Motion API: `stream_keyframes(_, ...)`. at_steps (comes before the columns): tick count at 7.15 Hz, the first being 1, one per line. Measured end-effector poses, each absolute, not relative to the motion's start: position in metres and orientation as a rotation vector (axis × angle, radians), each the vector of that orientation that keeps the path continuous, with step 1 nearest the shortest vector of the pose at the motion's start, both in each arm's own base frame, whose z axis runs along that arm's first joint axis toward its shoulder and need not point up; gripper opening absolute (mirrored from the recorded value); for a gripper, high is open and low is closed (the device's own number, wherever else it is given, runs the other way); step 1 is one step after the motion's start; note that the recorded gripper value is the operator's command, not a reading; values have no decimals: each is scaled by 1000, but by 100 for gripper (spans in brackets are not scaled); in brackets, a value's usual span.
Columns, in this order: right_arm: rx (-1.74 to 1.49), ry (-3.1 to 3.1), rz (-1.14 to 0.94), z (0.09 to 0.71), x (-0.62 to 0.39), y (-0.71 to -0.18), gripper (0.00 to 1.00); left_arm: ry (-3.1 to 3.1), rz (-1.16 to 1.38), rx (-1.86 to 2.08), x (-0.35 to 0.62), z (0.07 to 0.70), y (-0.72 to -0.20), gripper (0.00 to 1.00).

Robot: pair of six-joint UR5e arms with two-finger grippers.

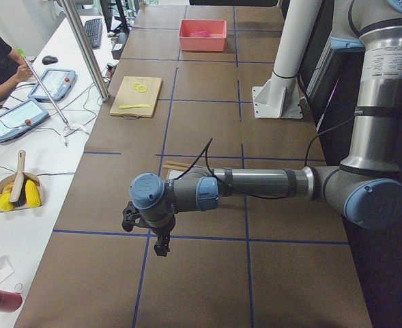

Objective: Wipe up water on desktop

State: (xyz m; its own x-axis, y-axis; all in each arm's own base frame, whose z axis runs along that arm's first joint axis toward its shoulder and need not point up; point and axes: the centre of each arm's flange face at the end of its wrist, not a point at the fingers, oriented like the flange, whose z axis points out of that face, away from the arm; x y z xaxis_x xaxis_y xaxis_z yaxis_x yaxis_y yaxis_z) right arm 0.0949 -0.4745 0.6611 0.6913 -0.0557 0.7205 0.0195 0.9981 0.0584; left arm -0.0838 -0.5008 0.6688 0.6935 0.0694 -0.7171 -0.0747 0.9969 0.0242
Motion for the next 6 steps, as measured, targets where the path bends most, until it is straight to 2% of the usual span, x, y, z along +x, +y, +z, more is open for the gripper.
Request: stream_keyframes(6,96,-806,-46,668,95,-476,100,801,81,-8,-84,670,-501,100)
